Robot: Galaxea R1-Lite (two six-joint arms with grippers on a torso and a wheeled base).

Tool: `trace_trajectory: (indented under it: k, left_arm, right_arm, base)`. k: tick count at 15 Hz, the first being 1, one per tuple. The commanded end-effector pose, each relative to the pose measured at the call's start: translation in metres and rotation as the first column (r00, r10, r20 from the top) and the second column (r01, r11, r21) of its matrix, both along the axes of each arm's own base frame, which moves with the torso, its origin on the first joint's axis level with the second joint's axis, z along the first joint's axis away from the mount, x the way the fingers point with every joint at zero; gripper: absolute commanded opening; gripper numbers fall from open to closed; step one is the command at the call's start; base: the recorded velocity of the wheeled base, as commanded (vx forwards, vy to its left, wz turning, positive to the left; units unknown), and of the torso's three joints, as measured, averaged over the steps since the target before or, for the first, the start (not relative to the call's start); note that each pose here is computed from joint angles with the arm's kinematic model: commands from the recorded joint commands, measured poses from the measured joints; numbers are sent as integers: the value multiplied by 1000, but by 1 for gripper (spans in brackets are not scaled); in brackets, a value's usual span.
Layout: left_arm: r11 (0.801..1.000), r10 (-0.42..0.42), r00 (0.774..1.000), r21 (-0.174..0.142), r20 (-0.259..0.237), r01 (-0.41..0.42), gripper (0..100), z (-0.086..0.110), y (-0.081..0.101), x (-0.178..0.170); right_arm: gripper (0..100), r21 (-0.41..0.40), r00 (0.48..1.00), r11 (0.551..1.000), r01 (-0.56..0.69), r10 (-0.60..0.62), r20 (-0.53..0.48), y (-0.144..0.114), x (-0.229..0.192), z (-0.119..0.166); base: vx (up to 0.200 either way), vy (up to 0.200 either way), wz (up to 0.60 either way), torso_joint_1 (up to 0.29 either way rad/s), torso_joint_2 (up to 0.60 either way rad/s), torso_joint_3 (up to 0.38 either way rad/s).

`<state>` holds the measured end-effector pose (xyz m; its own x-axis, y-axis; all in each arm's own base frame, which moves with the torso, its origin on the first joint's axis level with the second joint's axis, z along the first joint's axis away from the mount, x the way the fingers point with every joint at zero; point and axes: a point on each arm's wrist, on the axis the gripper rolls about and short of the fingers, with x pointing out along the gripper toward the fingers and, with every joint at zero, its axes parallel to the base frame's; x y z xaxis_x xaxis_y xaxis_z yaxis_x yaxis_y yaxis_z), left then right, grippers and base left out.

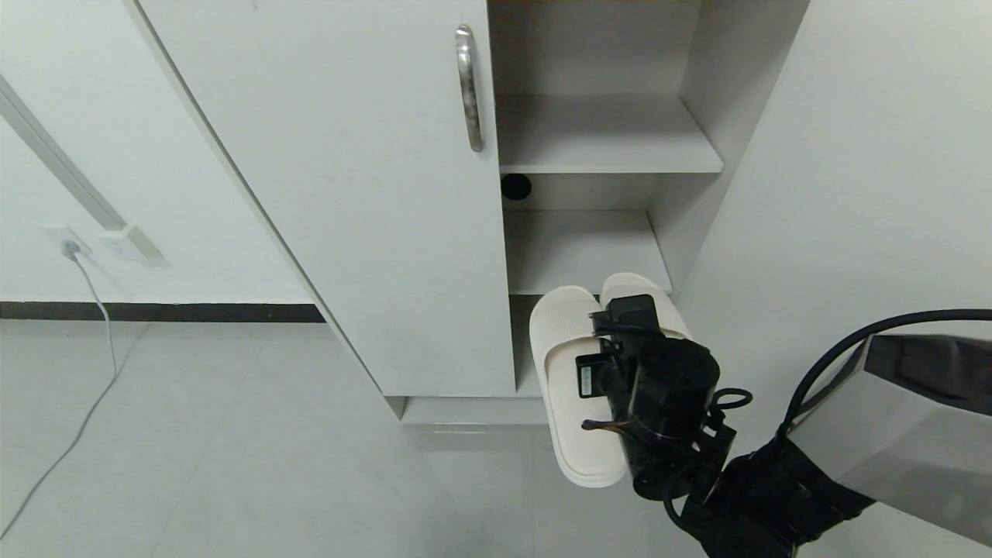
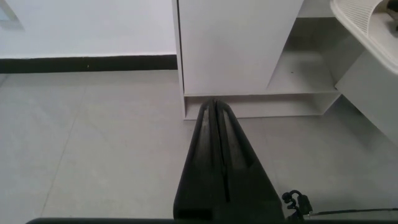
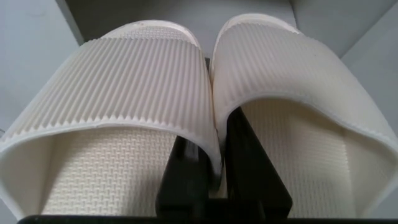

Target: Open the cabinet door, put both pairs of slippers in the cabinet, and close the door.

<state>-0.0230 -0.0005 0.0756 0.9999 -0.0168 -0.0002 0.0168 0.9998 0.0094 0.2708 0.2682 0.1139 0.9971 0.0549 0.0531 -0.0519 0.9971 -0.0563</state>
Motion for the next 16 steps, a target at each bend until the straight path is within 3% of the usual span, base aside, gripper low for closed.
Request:
trace_trajectory:
  k: [1, 16]
  left_arm:
    - [1000, 0, 1000, 0, -1, 0, 0, 0, 0, 0]
    - [1000, 1, 1000, -2, 0, -1, 0, 0, 0, 0]
  right_arm:
    - [0, -5, 1000, 1000, 15, -15, -3, -3, 2, -1]
    - [0, -57, 988, 988, 142, -145, -46, -30, 25, -7]
  base:
    - [0, 0, 0, 0, 0, 0]
    - [0, 0, 0, 0, 0, 0]
